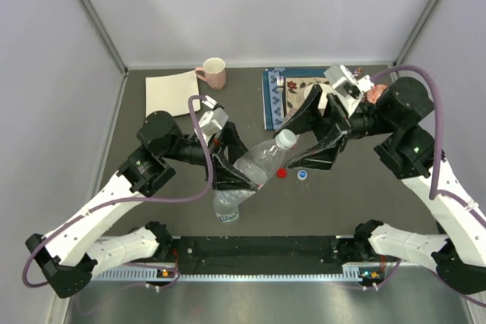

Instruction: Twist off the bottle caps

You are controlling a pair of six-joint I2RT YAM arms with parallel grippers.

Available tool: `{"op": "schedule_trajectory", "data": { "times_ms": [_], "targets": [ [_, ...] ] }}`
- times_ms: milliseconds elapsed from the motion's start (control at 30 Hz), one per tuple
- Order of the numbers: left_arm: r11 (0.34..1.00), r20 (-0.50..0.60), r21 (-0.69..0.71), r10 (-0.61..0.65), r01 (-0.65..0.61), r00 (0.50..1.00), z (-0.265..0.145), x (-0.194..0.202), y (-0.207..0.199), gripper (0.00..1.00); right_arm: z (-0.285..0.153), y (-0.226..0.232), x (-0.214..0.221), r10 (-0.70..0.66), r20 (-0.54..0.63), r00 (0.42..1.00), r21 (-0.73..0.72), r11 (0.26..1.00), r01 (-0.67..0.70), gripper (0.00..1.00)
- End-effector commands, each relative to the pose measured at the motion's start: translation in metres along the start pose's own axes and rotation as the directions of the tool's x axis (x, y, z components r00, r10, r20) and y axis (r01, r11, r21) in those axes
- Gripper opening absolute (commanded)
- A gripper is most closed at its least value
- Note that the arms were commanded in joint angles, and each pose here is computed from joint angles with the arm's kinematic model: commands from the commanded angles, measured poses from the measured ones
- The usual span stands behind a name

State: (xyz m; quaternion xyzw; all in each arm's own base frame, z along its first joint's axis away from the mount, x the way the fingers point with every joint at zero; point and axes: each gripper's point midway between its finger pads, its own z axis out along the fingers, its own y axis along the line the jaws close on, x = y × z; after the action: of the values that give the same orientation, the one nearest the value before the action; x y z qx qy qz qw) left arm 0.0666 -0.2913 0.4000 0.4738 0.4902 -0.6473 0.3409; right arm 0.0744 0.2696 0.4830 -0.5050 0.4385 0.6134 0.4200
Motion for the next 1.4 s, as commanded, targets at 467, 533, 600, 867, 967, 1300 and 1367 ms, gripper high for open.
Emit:
{"op": "schedule_trajectory", "data": {
  "times_ms": [467,533,600,867,967,1300,1367],
  "targets": [
    [0.669,0.001,-0.705,0.336,-0.238,0.942,-0.040,-0.047,0.090,0.47,-0.031,-0.078,-0.074,0.092,0.347,0.933,0.560,0.778,-0.285,0.90],
    [0.624,-0.014,-0.744,0.342,-0.238,0.940,-0.042,-0.046,0.095,0.47,-0.039,-0.094,-0.070,0.096,0.380,0.920,0.630,0.701,-0.333,0.89],
    [0.537,-0.024,-0.814,0.351,-0.222,0.936,-0.054,-0.049,0.106,0.46,-0.041,-0.105,-0.059,0.130,0.383,0.914,0.664,0.649,-0.371,0.87],
    [0.322,-0.123,-0.911,0.380,-0.256,0.917,-0.069,-0.047,0.122,0.45,-0.044,-0.140,-0.043,0.181,0.437,0.881,0.737,0.490,-0.466,0.84],
    [0.268,-0.158,-0.924,0.381,-0.273,0.911,-0.069,-0.045,0.125,0.45,-0.042,-0.147,-0.044,0.173,0.448,0.877,0.747,0.467,-0.474,0.84],
    [0.219,-0.189,-0.933,0.378,-0.286,0.906,-0.068,-0.039,0.130,0.44,-0.026,-0.166,-0.039,0.192,0.434,0.880,0.756,0.453,-0.471,0.78],
    [0.218,-0.189,-0.933,0.379,-0.286,0.906,-0.068,-0.040,0.130,0.44,-0.023,-0.169,-0.034,0.205,0.427,0.881,0.758,0.450,-0.472,0.75]
  ]
}}
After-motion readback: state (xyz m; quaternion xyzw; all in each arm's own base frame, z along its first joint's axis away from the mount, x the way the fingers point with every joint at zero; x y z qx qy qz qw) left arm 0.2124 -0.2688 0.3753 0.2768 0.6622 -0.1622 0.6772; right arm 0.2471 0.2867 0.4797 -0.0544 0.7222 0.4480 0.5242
